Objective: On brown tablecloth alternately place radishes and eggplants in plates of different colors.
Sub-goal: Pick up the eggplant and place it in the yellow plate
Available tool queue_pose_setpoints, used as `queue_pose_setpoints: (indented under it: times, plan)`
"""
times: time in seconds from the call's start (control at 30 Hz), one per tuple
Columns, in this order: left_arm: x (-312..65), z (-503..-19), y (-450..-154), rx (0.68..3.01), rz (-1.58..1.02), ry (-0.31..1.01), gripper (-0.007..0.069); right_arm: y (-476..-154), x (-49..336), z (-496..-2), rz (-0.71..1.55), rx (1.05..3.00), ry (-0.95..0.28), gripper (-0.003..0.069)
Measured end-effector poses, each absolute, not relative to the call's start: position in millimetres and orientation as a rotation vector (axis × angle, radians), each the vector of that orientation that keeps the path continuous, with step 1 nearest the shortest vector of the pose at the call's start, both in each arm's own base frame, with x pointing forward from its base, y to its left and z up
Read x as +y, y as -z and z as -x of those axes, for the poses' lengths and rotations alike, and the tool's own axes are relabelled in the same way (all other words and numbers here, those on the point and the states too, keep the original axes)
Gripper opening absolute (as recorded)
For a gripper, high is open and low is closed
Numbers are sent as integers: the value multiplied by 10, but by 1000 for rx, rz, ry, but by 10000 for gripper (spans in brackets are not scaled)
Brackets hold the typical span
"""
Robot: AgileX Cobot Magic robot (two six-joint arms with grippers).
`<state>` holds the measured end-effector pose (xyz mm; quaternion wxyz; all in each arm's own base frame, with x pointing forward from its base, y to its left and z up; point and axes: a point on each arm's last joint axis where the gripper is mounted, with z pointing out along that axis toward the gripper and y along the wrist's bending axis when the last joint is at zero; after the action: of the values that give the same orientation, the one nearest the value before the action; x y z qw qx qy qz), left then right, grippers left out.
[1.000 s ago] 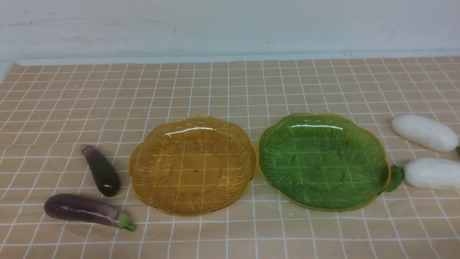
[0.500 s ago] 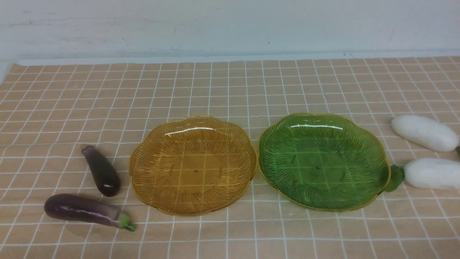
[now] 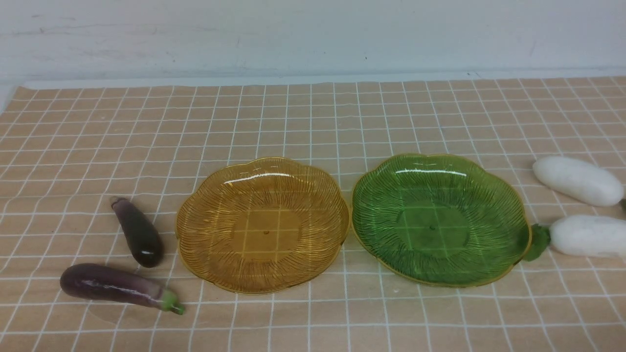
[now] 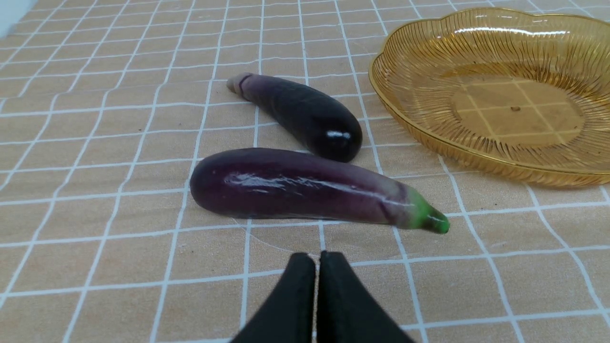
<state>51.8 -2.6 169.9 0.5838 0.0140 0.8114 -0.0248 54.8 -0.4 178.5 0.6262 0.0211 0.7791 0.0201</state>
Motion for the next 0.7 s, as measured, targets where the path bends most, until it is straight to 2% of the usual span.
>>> queue_pose_setpoints:
  times: [0.23, 0.27, 0.3, 0.33, 0.37, 0.4, 0.43, 0.5, 0.57, 0.6, 0.7]
  plan:
    - [-27, -519, -1699, 1890, -30, 61, -3, -1785, -3, -548, -54, 1787, -53, -15]
    - [-30, -521, -1701, 1885, -26, 79, -3, -1785, 0, -548, -73, 1787, -73, -15]
    - [-38, -522, -1707, 1881, 11, 107, -3, -1784, 15, -548, -136, 1785, -147, -15]
    - [-58, -521, -1705, 1880, 82, 192, -3, -1785, 35, -547, -235, 1779, -260, -15]
    - [-83, -519, -1708, 1877, 187, 307, -3, -1787, 50, -547, -301, 1772, -337, -15]
    - [-113, -516, -1713, 1867, 306, 443, -3, -1792, 77, -546, -406, 1757, -465, -15]
    - [-160, -512, -1728, 1841, 479, 645, -3, -1797, 94, -545, -475, 1744, -548, -15]
    - [-222, -505, -1760, 1777, 730, 937, -3, -1809, 125, -543, -587, 1715, -692, -15]
    - [-253, -501, -1783, 1733, 847, 1081, -3, -1819, 138, -543, -628, 1698, -751, -15]
    - [-258, -502, -1793, 1718, 871, 1114, -3, -1822, 140, -544, -643, 1689, -769, -15]
    - [-214, -528, -1866, 1605, 890, 1132, -3, -1841, 131, -548, -638, 1666, -765, -15]
